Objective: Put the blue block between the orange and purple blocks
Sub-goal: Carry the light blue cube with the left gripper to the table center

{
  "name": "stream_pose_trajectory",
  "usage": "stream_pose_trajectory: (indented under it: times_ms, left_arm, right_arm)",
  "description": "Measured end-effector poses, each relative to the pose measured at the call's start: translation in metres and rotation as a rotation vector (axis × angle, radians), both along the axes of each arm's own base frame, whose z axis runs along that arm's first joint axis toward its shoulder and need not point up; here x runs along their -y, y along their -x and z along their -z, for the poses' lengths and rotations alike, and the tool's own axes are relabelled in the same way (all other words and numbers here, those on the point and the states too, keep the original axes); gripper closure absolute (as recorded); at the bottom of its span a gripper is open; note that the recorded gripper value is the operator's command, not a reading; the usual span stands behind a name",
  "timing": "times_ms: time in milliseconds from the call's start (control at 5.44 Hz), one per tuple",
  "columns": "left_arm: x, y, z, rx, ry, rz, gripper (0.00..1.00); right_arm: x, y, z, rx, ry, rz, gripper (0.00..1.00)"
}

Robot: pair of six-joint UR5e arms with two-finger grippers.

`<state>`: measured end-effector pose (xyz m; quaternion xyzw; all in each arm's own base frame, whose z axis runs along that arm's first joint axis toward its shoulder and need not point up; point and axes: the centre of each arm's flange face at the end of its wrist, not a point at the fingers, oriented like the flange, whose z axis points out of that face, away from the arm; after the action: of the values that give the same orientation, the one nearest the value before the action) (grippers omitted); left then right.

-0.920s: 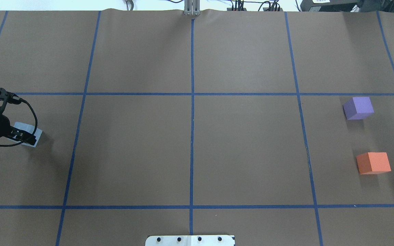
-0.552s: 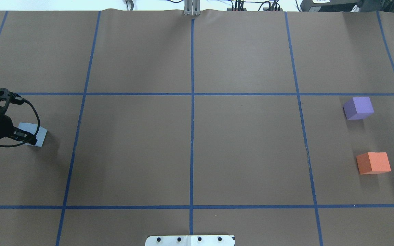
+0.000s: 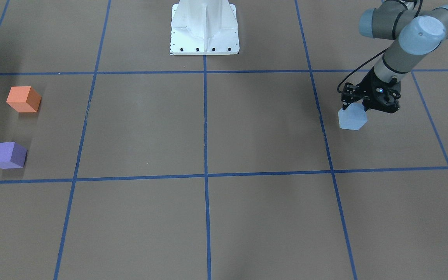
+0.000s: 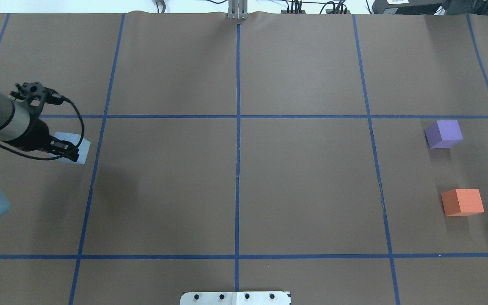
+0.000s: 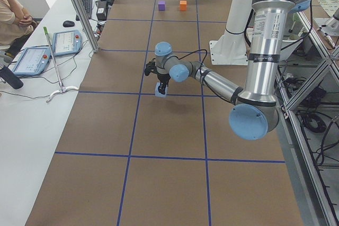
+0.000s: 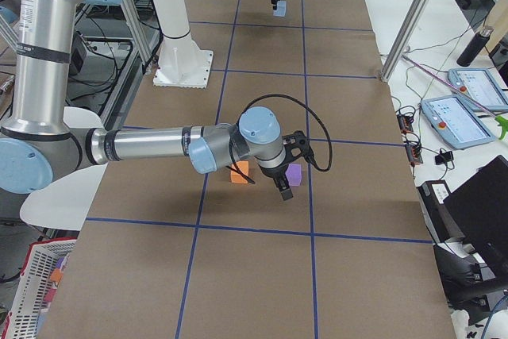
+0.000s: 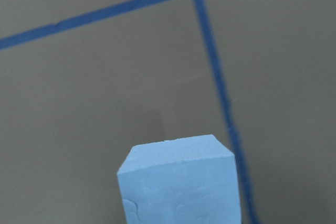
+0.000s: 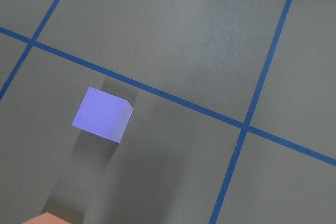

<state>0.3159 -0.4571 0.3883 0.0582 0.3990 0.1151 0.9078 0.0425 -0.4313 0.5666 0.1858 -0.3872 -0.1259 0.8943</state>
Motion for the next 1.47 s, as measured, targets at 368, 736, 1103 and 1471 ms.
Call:
stream_pose_trajectory:
  times_ms: [368,736,1103,1471]
  left_arm:
    - [-0.005,-0.112,0.119,-0.032,0.095,-0.014,0.97]
    - [-0.036,-0.236,0.204,-0.041,0.164,-0.03,0.8]
    - [-0.045,-0.293,0.231,-0.042,0.163,-0.024,0.09]
    - [-0.039,-0.303,0.231,-0.037,0.146,0.005,0.0]
  right_arm:
    - [0.0,0.0,0.0,0.0,0.002,-0.001,0.0]
    - [0.0,0.0,0.0,0.001,0.003,-0.002,0.0]
    - [0.0,0.0,0.0,0.002,0.004,-0.001,0.0]
    - [0.0,0.0,0.0,0.003,0.006,-0.003,0.0]
